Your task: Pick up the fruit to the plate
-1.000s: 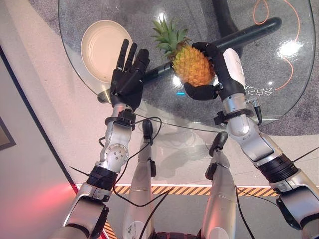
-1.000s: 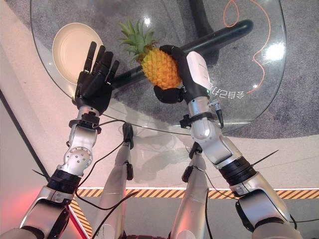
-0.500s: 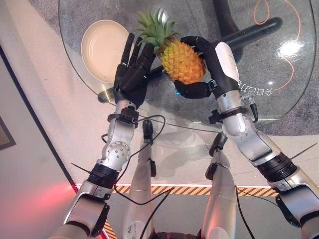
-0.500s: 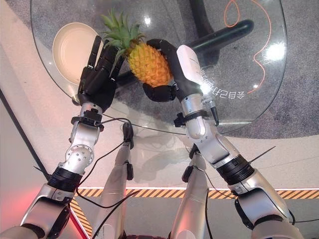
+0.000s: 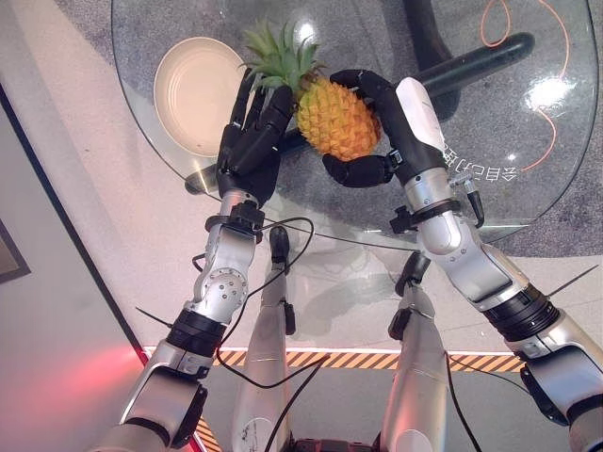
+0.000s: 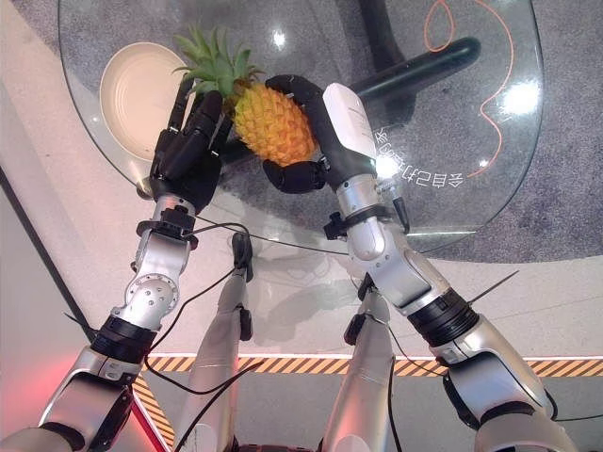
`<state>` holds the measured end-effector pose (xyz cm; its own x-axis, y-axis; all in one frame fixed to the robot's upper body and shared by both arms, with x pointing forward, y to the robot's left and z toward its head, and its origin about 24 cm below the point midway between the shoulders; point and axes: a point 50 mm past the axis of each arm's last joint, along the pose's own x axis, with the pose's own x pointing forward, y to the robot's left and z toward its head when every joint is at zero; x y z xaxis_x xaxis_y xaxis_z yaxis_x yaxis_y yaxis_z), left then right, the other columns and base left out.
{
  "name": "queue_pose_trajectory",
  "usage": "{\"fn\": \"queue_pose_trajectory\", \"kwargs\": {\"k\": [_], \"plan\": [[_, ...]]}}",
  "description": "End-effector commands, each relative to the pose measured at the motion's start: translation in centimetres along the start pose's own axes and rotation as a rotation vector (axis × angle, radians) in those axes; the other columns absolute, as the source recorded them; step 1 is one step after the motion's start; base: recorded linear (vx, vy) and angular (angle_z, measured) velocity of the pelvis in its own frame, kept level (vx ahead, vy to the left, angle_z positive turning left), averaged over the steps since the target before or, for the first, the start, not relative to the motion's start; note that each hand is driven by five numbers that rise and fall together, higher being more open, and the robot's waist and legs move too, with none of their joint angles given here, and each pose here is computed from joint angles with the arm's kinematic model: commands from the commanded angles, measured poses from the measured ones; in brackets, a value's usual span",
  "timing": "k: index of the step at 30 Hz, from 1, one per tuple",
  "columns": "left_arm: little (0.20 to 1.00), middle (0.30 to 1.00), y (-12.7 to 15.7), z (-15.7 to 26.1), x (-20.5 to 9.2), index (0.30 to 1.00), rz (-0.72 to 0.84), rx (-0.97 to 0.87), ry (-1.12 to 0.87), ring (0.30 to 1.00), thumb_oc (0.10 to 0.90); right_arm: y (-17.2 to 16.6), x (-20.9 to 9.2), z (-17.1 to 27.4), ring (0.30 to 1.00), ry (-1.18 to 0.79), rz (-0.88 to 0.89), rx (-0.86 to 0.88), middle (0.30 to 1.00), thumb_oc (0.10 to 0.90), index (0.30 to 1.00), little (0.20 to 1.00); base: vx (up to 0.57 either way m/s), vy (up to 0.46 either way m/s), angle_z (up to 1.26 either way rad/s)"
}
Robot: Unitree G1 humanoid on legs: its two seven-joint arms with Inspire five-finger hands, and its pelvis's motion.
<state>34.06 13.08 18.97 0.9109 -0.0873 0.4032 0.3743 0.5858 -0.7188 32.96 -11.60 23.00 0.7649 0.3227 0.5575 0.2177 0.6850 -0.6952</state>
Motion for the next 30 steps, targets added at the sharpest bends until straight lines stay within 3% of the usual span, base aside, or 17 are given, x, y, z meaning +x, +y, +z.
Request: {"fn": "queue_pose_trajectory", "kwargs": {"k": [1, 28, 29, 30], "plan": [[0.9, 0.9, -6.5, 1.9, 0.8, 0.9, -0.287, -0.02, -0.095, 0.9, 0.8, -2.6, 1.4, 9.2, 0.3, -0.438, -0.063, 0.082, 0.3, 0.1, 0.3, 0.2, 0.0, 0.0, 0.0], [0.9, 0.9, -7.0, 2.2, 0.8, 0.9, -0.308, -0.03, -0.134, 0.9, 0.8, -0.8, 1.1, 10.8, 0.3, -0.506, 0.101, 0.073, 0.3, 0.1, 0.3, 0.2, 0.0, 0.0, 0.01], [0.862, 0.867, -7.0, 2.2, 0.8, 0.867, -0.309, -0.029, -0.135, 0.867, 0.762, -0.8, 1.1, 10.8, 0.3, -0.506, 0.102, 0.073, 0.3, 0.1, 0.3, 0.2, 0.0, 0.0, 0.0], [0.285, 0.373, -7.0, 2.4, 0.8, 0.373, -0.316, -0.023, -0.153, 0.373, 0.185, -0.7, 1.1, 10.8, 0.3, -0.506, 0.103, 0.073, 0.3, 0.1, 0.3, 0.2, 0.0, 0.0, 0.0]]}}
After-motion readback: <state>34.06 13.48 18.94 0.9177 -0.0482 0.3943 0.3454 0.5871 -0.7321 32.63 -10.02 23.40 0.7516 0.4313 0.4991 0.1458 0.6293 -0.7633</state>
